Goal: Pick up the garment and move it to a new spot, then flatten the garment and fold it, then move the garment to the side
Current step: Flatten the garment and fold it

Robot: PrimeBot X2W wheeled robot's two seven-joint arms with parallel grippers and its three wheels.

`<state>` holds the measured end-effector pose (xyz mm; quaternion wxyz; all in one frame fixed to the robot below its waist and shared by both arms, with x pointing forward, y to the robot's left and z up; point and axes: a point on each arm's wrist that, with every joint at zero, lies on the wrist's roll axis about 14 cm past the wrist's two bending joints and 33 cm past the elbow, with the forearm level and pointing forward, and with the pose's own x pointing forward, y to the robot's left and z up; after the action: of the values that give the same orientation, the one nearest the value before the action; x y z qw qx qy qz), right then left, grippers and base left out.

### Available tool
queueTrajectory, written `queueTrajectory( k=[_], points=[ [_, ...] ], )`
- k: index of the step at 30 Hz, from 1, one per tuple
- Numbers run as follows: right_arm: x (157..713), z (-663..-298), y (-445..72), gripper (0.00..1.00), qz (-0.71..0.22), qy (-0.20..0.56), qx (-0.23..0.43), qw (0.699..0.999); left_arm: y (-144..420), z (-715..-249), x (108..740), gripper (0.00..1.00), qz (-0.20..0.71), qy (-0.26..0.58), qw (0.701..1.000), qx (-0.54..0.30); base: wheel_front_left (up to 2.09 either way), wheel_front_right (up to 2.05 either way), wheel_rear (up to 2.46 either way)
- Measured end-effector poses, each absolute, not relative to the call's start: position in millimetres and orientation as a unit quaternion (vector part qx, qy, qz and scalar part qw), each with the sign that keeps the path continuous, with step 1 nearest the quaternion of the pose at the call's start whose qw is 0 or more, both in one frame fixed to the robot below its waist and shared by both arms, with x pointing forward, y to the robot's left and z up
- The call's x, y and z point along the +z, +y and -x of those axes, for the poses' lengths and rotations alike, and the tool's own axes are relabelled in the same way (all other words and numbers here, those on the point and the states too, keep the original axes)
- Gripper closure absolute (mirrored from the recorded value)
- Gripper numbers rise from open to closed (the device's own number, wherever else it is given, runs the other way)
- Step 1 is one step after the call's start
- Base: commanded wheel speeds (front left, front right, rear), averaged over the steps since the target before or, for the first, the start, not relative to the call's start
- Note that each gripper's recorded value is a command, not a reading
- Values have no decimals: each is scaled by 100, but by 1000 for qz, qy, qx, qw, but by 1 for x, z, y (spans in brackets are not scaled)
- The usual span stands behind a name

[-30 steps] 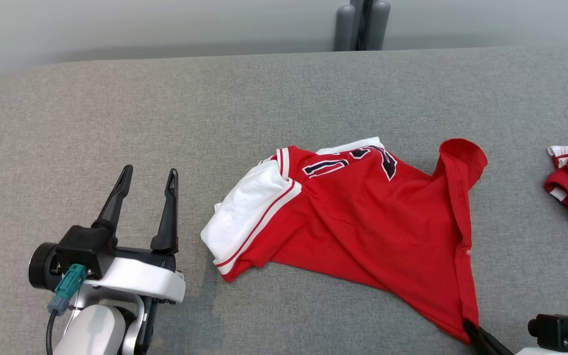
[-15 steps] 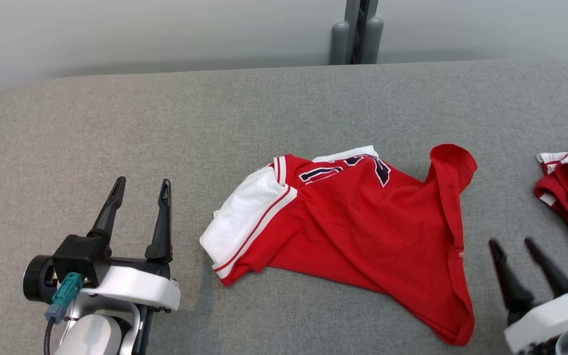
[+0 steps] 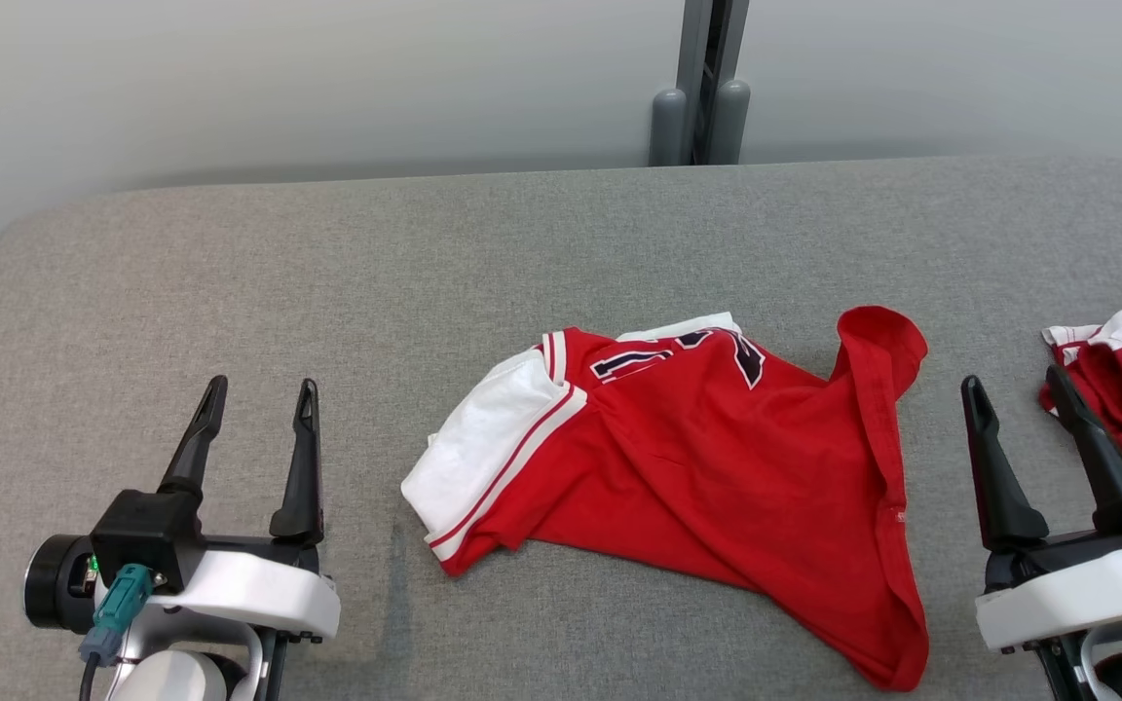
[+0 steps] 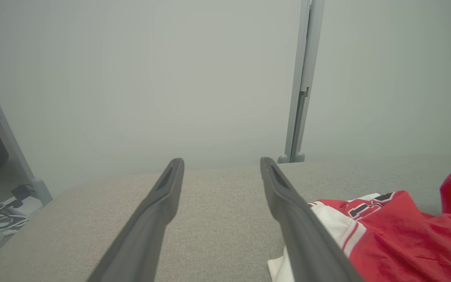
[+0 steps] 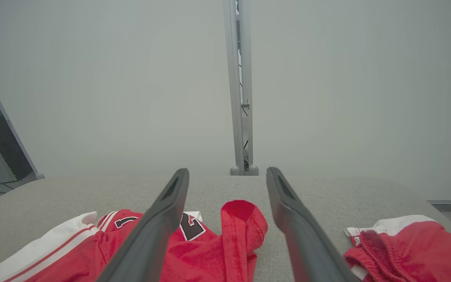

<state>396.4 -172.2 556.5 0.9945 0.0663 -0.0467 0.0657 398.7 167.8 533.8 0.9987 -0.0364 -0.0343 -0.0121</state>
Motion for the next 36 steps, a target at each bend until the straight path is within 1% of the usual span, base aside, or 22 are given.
queueTrajectory(
  k=[3, 15, 18, 21, 23, 26, 32, 36],
  points=[
    [549, -392, -169, 0, -70, -33, 67, 995, 169, -396, 532, 0, 35, -29, 999, -11, 0, 0, 0],
    [543, -394, -170, 0, -69, -22, 65, 995, 164, -395, 526, 0, 35, -13, 999, -19, 0, 0, 0],
    [540, -396, -168, 0, -70, -17, 68, 995, 158, -403, 525, 0, 41, -4, 999, -35, 0, 0, 0],
    [539, -400, -167, 0, -71, -13, 70, 995, 148, -419, 525, 0, 55, 13, 996, -62, 0, 0, 0],
    [537, -402, -167, 0, -71, -11, 70, 995, 140, -431, 519, 0, 67, 37, 994, -84, 0, 0, 0],
    [534, -405, -167, 0, -72, -7, 70, 995, 124, -446, 496, 0, 90, 108, 983, -120, 0, 0, 0],
    [521, -407, -177, 0, -76, 7, 54, 996, 86, -455, 440, 0, 126, 245, 943, -188, 0, 0, 0],
    [513, -407, -188, 0, -78, 15, 38, 996, 68, -457, 416, 0, 135, 291, 922, -216, 0, 0, 0]
  ],
)
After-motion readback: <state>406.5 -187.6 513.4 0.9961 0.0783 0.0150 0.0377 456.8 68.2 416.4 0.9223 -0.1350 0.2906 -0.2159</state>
